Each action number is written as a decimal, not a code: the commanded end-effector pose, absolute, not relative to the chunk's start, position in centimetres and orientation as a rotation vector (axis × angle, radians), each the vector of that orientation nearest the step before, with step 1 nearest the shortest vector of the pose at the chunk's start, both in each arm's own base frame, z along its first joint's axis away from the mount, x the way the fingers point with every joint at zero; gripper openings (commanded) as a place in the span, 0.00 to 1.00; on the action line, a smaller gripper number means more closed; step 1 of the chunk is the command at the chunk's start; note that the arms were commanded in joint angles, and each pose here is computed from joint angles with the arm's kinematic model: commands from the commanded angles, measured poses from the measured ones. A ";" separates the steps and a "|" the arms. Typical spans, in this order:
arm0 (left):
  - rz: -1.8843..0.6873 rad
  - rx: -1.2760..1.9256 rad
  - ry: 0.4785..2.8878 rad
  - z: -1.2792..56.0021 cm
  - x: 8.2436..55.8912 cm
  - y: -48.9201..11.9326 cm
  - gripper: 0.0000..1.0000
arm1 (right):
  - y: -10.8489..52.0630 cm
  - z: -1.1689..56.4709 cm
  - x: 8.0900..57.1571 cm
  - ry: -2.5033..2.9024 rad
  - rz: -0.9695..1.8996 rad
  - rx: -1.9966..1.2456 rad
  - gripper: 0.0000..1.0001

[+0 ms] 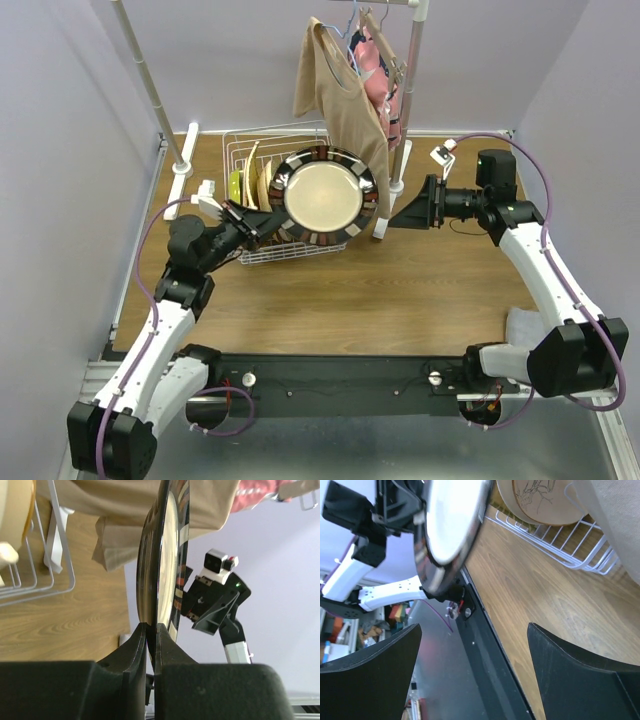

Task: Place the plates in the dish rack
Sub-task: Pass the plate from the left arm to the right

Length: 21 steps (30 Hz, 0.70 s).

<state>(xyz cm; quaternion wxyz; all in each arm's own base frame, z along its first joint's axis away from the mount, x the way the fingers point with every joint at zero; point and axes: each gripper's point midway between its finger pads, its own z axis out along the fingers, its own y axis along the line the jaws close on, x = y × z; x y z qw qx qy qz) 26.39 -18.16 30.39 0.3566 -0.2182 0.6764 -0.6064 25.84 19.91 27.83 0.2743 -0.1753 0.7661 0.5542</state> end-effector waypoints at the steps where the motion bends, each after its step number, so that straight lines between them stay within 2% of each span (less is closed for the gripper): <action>1: -1.670 -0.445 1.577 35.2 25.2 -19.9 0.00 | 20.3 28.4 25.9 2.089 1.559 -0.387 0.92; 14: -1.768 -0.350 1.620 34.4 23.1 -23.5 0.00 | 20.4 27.8 26.5 2.143 1.587 -0.245 0.73; 15: -1.776 -0.333 1.635 34.2 22.7 -23.9 0.00 | 20.4 27.5 26.4 2.147 1.588 -0.238 0.69; 18: -1.776 -0.320 1.653 33.5 22.6 -24.4 0.00 | 20.3 27.1 26.1 2.151 1.584 -0.220 0.47; 19: -1.780 -0.316 1.657 33.3 22.5 -24.5 0.00 | 20.3 27.0 26.1 2.152 1.577 -0.214 0.34; 21: -1.779 -0.301 1.662 33.0 22.3 -24.7 0.00 | 20.2 27.2 25.8 2.140 1.565 -0.218 0.23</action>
